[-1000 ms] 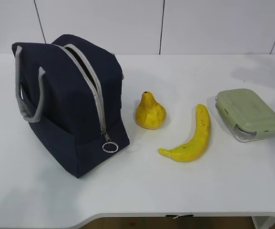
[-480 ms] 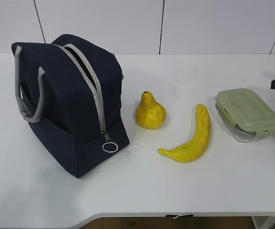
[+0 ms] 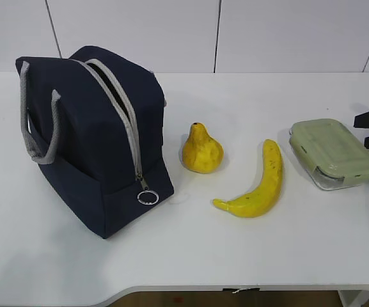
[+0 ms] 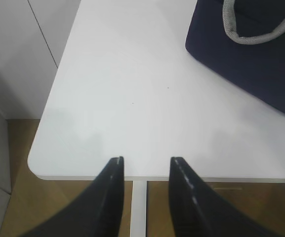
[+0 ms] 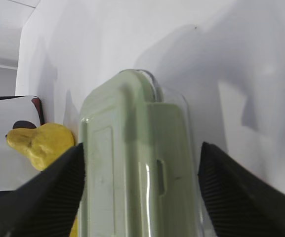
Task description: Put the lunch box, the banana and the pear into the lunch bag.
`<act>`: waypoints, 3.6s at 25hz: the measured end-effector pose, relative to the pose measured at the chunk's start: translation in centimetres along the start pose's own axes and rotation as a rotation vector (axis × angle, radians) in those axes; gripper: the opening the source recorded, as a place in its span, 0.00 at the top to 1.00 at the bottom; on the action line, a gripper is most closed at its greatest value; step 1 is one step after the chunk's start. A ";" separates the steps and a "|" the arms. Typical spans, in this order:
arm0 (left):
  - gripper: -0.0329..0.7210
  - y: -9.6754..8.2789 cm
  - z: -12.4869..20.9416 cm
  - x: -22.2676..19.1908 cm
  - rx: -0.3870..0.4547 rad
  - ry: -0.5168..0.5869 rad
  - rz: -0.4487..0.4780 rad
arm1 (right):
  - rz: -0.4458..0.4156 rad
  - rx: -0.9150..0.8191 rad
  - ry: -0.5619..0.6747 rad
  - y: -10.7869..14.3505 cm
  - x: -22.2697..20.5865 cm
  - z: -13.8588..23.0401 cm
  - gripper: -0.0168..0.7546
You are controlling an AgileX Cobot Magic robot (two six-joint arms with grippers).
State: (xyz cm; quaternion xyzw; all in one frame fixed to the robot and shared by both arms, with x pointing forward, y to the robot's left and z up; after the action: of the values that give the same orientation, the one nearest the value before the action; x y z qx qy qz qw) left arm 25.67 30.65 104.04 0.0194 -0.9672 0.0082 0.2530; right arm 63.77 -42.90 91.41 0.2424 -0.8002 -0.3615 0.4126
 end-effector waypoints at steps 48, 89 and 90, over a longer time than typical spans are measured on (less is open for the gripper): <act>0.64 0.0 0.0 0.0 0.001 0.000 0.002 | -0.056 -0.084 0.007 -0.9 -3.5 0.9 0.21; 0.64 0.0 0.0 0.0 0.001 0.000 0.002 | -0.055 -0.133 0.049 -0.4 -4.3 1.3 0.49; 0.64 0.0 0.0 0.0 0.001 0.000 0.002 | -0.055 -0.133 0.049 -0.4 -4.3 1.3 0.49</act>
State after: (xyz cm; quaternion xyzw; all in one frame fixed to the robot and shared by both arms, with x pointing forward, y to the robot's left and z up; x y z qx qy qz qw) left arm 25.67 30.63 104.04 0.0186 -0.9672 0.0089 0.2530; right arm 65.07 -39.73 88.47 0.2451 -0.7570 -0.4190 0.4373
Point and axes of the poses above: a point on each arm's last joint axis where the gripper is mounted, x pointing back along that axis away from the gripper, y along the wrist's bending axis when the last joint is at zero, z = x × y, the point moved 3 cm from there along -x, pointing out along that axis toward the gripper
